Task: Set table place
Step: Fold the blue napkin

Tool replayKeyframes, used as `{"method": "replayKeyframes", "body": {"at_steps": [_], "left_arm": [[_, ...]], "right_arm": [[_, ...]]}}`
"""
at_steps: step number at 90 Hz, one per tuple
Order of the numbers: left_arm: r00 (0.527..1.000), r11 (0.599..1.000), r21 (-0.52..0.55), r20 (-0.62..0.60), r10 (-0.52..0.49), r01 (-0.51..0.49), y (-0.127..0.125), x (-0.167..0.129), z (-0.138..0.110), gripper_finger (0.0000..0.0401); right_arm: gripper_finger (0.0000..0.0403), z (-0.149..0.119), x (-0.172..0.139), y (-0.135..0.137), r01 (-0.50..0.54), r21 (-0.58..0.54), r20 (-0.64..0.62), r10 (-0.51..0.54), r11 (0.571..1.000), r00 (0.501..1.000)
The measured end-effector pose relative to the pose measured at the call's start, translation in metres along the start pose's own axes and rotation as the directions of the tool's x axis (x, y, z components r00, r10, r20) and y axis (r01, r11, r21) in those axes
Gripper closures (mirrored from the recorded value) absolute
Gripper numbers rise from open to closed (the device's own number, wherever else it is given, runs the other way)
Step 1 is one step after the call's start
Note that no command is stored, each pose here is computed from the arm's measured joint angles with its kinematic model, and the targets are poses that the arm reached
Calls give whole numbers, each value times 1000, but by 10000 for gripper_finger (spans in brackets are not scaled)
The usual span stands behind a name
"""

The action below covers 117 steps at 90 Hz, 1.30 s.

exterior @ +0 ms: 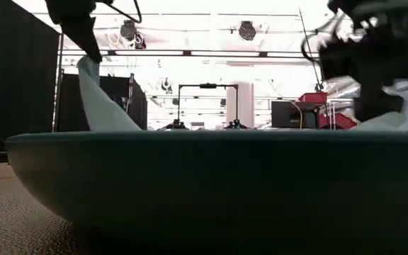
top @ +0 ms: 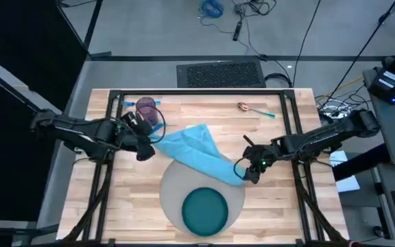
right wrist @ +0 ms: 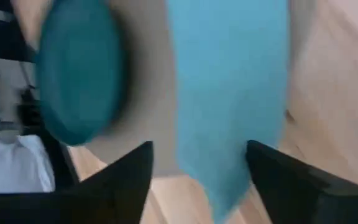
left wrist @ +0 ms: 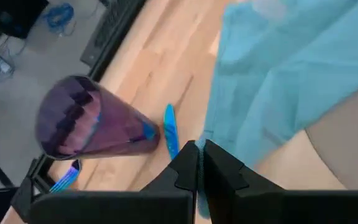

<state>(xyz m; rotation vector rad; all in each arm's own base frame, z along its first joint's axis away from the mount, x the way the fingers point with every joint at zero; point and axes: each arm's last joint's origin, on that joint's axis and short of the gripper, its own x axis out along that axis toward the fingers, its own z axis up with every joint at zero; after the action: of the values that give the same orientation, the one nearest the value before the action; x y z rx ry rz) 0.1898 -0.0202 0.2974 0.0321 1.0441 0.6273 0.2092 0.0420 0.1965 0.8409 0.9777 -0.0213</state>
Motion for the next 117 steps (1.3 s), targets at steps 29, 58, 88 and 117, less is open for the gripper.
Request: {"method": "replayKeyframes", "body": {"at_steps": [29,58,88,117], "left_arm": [[966,985,-25,-193,-170,168,-22,15,0,401],[875,966,0,-426,-233,257,-51,41,-3,401],[840,967,53,-509,-187,248,-64,49,-10,401],[853,965,78,-490,-182,251,-68,46,-11,401]], "right_arm": [[99,81,-29,-10,71,-164,181,-41,984,983],[116,139,36,-46,-123,-256,186,173,959,967],[117,162,69,-56,74,-269,28,-69,960,997],[117,157,61,-54,141,-247,-45,-157,959,987]]}}
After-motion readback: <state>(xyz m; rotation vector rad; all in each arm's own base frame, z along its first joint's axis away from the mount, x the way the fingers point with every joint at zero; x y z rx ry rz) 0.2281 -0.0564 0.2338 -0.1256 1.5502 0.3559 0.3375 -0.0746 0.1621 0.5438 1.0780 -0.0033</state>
